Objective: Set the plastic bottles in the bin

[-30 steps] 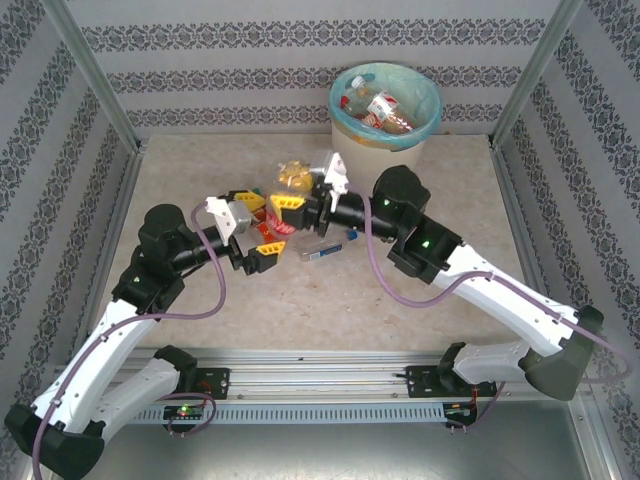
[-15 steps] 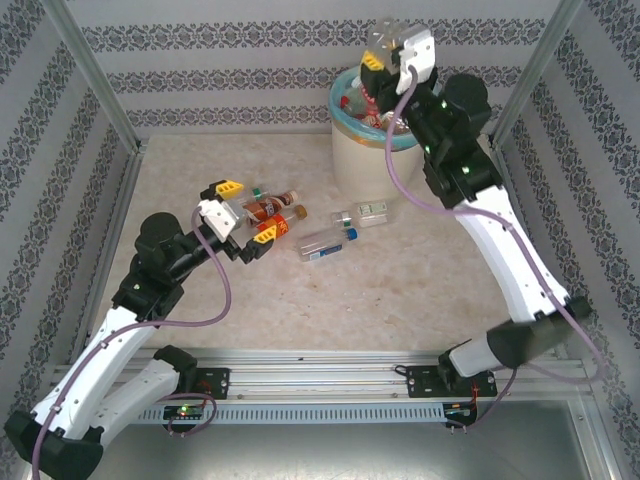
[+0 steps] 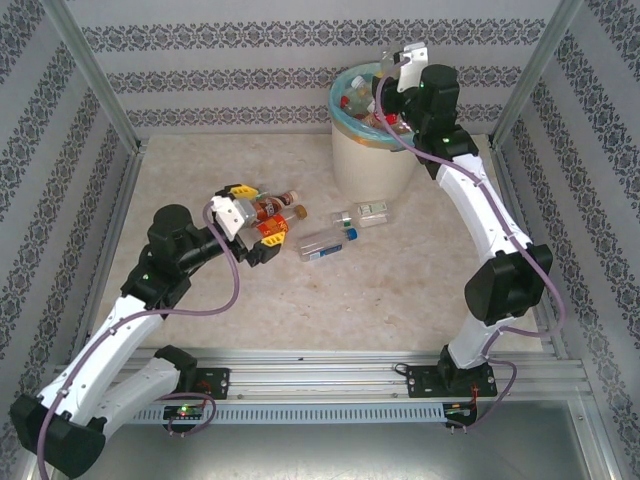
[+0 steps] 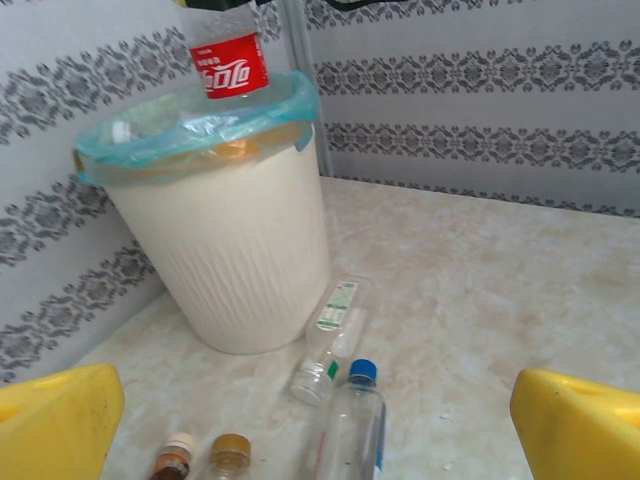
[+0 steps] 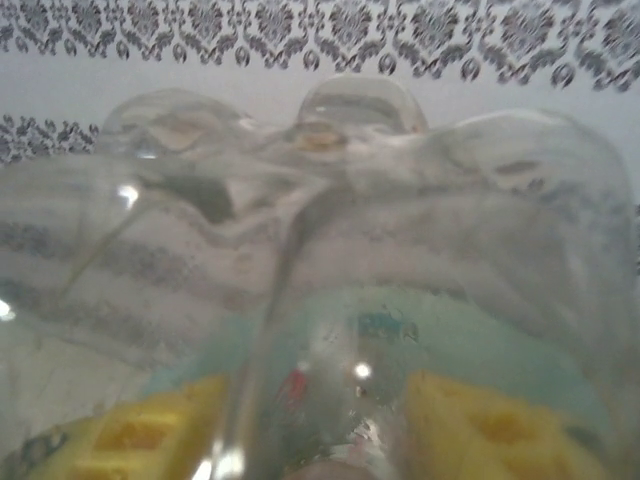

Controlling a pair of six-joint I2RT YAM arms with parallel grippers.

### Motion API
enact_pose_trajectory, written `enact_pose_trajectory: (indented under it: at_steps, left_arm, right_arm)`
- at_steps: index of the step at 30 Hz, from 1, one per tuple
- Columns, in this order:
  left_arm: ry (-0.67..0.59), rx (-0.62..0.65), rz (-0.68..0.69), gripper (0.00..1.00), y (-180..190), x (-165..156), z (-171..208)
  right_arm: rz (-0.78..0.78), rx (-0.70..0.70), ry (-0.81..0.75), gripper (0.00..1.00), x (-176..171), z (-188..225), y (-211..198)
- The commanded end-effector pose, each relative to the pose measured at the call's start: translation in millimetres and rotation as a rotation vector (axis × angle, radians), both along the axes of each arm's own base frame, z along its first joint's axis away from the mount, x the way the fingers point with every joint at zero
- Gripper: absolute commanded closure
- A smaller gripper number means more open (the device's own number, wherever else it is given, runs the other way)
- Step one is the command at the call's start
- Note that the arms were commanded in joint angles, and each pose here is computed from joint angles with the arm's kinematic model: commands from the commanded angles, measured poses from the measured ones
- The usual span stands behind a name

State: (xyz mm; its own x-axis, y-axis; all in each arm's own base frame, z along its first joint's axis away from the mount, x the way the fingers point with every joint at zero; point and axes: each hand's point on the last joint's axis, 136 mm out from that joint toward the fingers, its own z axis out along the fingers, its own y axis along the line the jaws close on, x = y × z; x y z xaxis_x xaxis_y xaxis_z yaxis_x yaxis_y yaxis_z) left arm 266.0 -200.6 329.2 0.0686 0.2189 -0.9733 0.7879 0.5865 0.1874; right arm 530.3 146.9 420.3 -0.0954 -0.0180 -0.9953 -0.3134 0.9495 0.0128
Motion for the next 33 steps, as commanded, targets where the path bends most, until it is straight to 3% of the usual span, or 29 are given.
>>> enact_pose_trajectory:
  at_steps: [1,9,16,22,25,29,33]
  left_arm:
    - [0.054,-0.059,-0.074,0.0,-12.0,-7.4,11.5]
    - [0.085,-0.087,-0.089,0.0,-18.7,1.5,9.7]
    - [0.107,-0.082,-0.065,0.02,-18.4,8.9,5.0]
    - [0.112,-0.067,-0.058,0.02,-18.1,11.2,-0.8]
    - [0.116,-0.063,-0.052,0.02,-17.9,12.7,-3.7]
    - [0.126,-0.06,-0.054,0.02,-18.9,14.6,-7.7]
    - [0.136,-0.052,-0.055,0.02,-19.5,15.5,-11.1]
  right_arm:
    - [0.045,0.047,0.036,0.49,1.2,-11.1,8.3]
    - [0.045,0.063,-0.016,0.22,-5.8,20.3,6.4]
    - [0.014,0.035,-0.1,0.22,-9.7,61.4,2.6]
    - [0.091,0.025,-0.083,0.32,11.6,58.2,21.1]
    - [0.118,0.024,0.008,0.43,32.0,30.8,32.1]
    - [0.192,0.041,0.123,0.47,57.0,-7.4,53.7]
    - [0.239,0.071,0.164,0.52,68.6,-18.9,72.9]
